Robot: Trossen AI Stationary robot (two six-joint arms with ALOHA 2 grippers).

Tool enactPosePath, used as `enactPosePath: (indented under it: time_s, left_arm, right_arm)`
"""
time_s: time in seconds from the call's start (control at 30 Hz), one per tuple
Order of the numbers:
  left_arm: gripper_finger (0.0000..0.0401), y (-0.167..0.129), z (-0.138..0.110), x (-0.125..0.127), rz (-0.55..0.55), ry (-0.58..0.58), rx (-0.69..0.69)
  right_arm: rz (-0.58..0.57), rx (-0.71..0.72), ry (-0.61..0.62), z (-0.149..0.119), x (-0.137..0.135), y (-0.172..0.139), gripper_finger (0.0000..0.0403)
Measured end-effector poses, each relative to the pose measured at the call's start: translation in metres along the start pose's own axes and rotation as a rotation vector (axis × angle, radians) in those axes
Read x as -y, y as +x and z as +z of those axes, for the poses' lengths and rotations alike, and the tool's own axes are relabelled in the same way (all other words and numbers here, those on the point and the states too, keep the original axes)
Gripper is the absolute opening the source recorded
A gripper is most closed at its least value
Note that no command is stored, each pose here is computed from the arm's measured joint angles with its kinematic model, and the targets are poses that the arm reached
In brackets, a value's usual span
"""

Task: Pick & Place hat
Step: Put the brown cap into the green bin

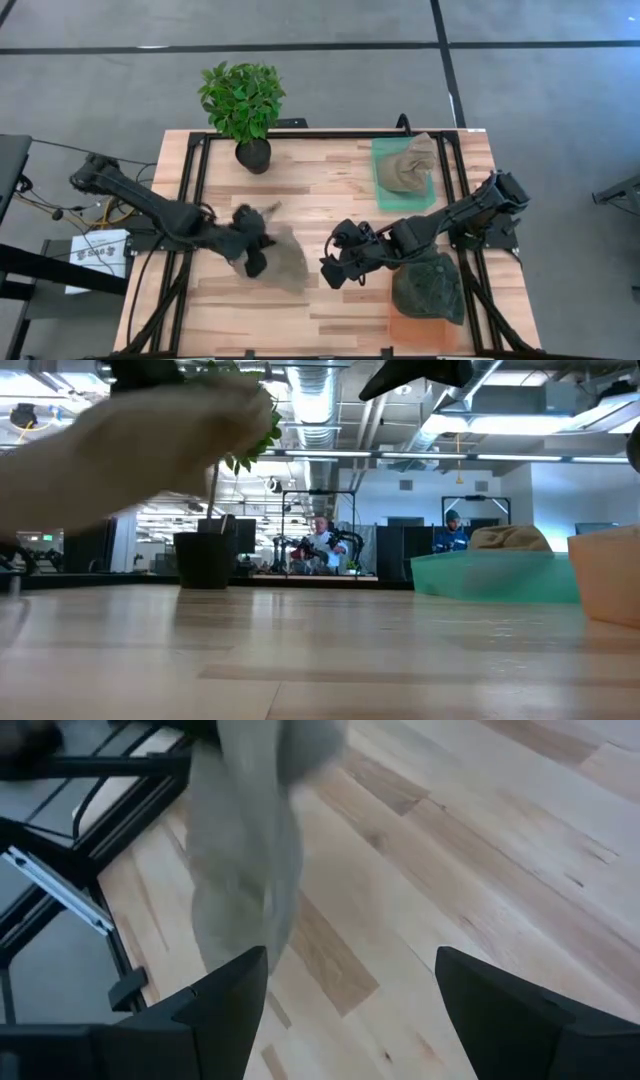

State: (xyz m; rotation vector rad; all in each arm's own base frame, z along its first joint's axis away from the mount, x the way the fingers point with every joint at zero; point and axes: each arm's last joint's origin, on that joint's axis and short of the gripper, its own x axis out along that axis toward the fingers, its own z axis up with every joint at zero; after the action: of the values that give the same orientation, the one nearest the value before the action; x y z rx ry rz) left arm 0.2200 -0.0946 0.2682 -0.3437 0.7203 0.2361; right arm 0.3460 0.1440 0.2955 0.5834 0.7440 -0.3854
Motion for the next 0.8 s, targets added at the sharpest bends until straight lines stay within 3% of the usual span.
enactPosePath:
  time_s: [0.17, 0.33, 0.5, 0.8]
  left_arm:
    - [0.0001, -0.039, 0.016, -0.015, 0.043, -0.052, 0.204]
    - [0.0, -0.059, 0.026, -0.023, 0.083, -0.13, 0.376]
    - [0.0, -0.065, 0.032, -0.024, 0.105, -0.19, 0.479]
    - [0.0, -0.06, 0.041, -0.013, 0.048, -0.247, 0.549]
  right_arm:
    - [-0.023, 0.068, -0.017, -0.009, -0.006, -0.006, 0.0281]
    - [-0.032, 0.197, -0.016, -0.013, -0.015, -0.012, 0.0281]
    - [-0.025, 0.245, -0.059, -0.004, -0.015, -0.009, 0.0281]
    - [0.047, 0.385, -0.096, 0.029, -0.017, -0.003, 0.0281]
